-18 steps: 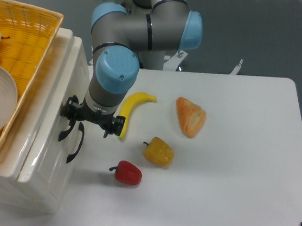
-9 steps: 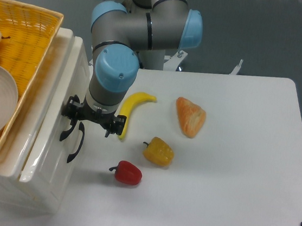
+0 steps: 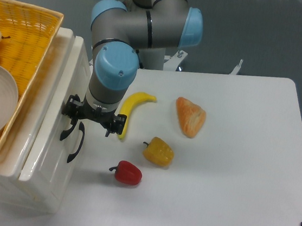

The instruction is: Slide open the top white drawer

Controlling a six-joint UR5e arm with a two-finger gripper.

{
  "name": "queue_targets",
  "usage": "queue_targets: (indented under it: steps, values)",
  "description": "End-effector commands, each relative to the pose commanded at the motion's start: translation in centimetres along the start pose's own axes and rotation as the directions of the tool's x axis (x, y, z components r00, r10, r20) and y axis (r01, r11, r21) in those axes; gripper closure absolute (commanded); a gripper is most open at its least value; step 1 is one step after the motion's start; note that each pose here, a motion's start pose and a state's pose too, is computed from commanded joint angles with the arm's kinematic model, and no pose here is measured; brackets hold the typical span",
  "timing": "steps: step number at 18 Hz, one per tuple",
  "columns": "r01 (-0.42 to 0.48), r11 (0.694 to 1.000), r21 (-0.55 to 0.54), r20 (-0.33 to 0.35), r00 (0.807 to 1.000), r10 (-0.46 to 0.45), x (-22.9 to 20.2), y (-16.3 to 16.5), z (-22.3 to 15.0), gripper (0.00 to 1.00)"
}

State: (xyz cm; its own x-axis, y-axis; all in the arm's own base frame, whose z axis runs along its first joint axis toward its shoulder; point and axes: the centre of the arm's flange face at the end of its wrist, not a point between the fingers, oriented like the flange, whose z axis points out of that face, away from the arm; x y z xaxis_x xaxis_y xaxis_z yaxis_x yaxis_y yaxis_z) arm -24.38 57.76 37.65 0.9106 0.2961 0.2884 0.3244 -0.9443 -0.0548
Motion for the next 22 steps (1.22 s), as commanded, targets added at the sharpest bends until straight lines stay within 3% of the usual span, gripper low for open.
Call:
queue_targets:
  steps: [22]
  values:
    - [-0.006,1.0,-0.002,0.018,1.0,0.006,-1.9,0.2,-0.3,0.0]
